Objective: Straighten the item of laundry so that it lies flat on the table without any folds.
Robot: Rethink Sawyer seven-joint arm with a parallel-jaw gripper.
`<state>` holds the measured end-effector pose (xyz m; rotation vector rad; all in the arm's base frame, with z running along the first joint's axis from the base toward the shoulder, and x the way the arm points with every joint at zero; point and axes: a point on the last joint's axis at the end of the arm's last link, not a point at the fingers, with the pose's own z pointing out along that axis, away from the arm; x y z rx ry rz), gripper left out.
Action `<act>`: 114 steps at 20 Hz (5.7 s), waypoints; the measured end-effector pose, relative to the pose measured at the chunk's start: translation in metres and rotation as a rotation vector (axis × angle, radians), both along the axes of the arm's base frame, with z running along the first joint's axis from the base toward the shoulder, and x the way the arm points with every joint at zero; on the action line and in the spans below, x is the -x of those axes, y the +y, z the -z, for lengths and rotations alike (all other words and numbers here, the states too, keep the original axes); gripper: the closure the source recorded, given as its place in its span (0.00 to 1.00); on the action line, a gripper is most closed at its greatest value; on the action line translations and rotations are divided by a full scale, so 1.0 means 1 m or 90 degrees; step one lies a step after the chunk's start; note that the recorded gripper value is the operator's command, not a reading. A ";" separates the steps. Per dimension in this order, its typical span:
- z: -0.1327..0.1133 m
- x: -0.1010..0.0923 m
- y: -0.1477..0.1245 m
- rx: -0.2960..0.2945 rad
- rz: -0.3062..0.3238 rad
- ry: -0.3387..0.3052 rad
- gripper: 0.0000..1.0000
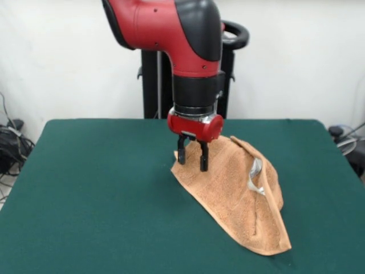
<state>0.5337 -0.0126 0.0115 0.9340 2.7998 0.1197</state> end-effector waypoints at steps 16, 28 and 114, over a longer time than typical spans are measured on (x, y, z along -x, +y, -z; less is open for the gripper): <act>0.002 0.012 -0.016 0.008 -0.029 0.000 0.00; 0.031 0.043 -0.009 -0.008 -0.063 0.033 0.00; -0.085 0.030 -0.039 -0.039 -0.118 0.198 1.00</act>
